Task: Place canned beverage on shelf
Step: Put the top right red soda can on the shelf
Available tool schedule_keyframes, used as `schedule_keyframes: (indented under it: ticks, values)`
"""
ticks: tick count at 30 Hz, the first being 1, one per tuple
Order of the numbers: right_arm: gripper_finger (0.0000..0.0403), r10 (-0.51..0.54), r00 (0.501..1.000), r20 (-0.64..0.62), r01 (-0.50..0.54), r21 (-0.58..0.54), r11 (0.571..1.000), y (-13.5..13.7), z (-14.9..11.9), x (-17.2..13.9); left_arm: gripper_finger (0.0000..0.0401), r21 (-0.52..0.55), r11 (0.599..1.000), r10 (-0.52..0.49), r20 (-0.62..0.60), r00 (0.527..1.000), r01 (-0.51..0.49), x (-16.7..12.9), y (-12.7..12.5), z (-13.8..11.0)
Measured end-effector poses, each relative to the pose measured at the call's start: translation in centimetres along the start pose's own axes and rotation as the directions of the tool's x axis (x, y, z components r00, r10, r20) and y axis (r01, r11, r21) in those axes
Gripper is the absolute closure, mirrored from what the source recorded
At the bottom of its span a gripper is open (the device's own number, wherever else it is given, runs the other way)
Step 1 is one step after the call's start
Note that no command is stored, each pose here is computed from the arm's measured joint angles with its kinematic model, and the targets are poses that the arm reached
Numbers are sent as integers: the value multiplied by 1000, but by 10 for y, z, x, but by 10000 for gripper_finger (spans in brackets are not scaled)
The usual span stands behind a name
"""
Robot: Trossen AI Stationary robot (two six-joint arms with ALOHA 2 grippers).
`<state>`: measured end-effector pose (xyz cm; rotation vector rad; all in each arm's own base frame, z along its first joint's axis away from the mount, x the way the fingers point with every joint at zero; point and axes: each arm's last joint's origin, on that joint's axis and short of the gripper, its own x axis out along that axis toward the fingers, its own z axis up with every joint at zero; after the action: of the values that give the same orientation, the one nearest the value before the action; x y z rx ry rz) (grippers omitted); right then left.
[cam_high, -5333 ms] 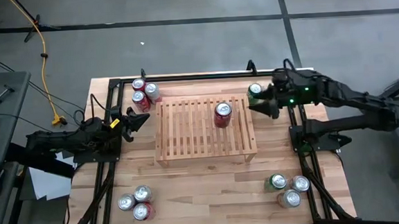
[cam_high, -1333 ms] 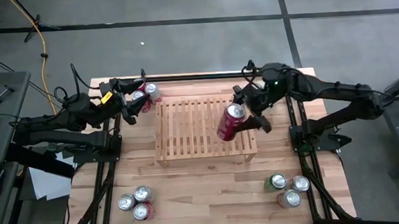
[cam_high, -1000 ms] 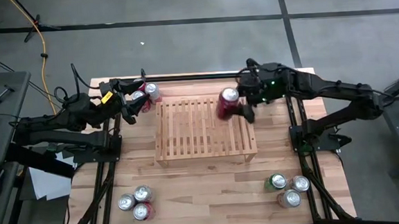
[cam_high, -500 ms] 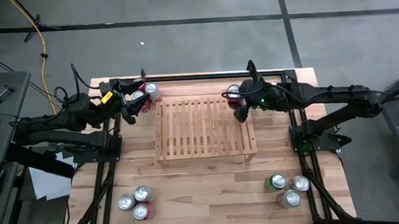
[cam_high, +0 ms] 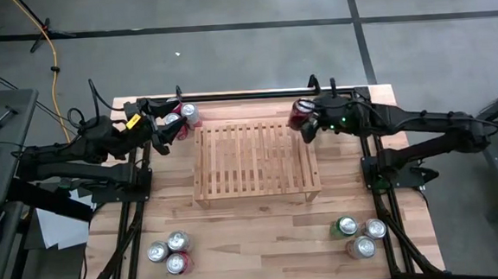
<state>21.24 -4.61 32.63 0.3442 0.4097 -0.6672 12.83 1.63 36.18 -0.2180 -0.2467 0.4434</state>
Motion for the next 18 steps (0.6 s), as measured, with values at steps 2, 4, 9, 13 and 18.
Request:
schedule_keyframes:
  ticks: [2,4,9,13,18]
  values:
    - [117,-17,999,-44,16,-11,1000,0,-7,7,76,0,1000,0,0,1000,0,0,0,0]
    - [117,-24,997,-72,23,-24,999,1,-10,11,76,0,1000,0,0,1000,0,0,0,0]
    - [117,-43,995,-88,40,-30,999,2,-12,17,76,0,1000,0,0,1000,0,0,0,0]
    - [117,-43,995,-88,41,-32,999,3,-12,20,76,-1,1000,1,0,1000,-1,0,0,0]
    - [117,-59,995,-85,54,-56,997,3,-12,20,76,-1,1000,2,0,1000,-2,0,0,0]
